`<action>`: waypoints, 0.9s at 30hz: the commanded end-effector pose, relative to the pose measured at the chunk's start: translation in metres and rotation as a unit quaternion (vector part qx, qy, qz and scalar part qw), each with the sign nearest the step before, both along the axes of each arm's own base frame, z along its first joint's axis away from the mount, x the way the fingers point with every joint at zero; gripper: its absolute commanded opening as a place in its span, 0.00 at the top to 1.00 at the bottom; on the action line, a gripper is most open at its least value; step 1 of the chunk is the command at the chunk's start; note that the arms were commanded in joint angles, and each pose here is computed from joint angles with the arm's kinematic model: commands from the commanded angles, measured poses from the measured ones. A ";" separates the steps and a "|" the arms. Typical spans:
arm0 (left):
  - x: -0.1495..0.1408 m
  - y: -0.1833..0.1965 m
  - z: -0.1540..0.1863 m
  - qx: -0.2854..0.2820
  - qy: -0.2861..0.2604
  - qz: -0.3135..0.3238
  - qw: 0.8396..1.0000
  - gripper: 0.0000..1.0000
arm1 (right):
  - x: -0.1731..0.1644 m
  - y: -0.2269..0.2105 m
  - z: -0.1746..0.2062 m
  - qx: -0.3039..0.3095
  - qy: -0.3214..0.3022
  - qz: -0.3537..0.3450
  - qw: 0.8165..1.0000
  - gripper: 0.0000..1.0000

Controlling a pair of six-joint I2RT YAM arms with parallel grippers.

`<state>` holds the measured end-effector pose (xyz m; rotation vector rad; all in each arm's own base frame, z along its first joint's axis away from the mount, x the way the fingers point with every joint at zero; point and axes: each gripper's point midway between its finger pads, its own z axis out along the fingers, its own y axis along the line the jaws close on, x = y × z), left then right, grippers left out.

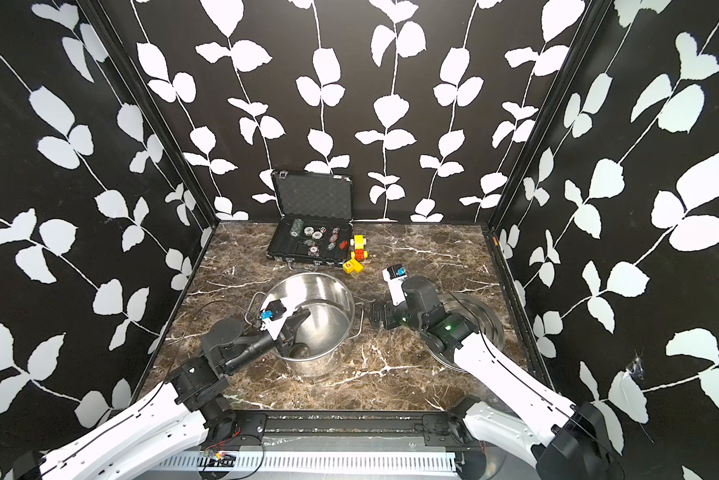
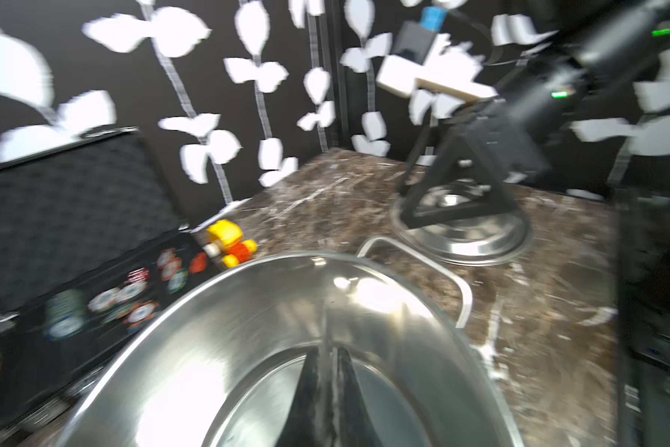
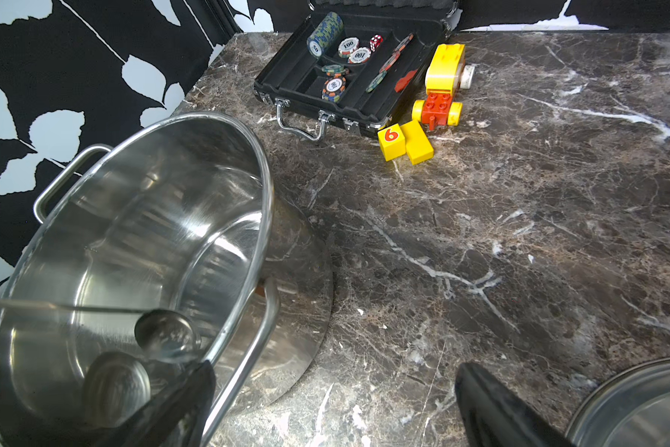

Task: Stir the soup with a spoon
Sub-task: Stir the soup in the pan with a stick.

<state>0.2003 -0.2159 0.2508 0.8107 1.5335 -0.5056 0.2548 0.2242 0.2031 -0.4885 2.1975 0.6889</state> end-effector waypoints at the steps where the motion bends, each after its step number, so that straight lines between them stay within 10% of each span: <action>1: 0.028 0.035 -0.001 0.012 -0.014 0.121 0.993 1.00 | 0.002 0.008 0.015 0.015 -0.015 0.008 1.000 0.01; 12: 0.105 0.053 0.020 -0.019 0.002 0.221 0.975 1.00 | 0.000 0.008 0.018 0.015 -0.020 0.010 1.000 0.01; 27: 0.131 -0.091 0.019 -0.033 0.071 -0.094 0.992 1.00 | -0.002 0.004 0.021 0.015 -0.025 0.006 1.000 0.01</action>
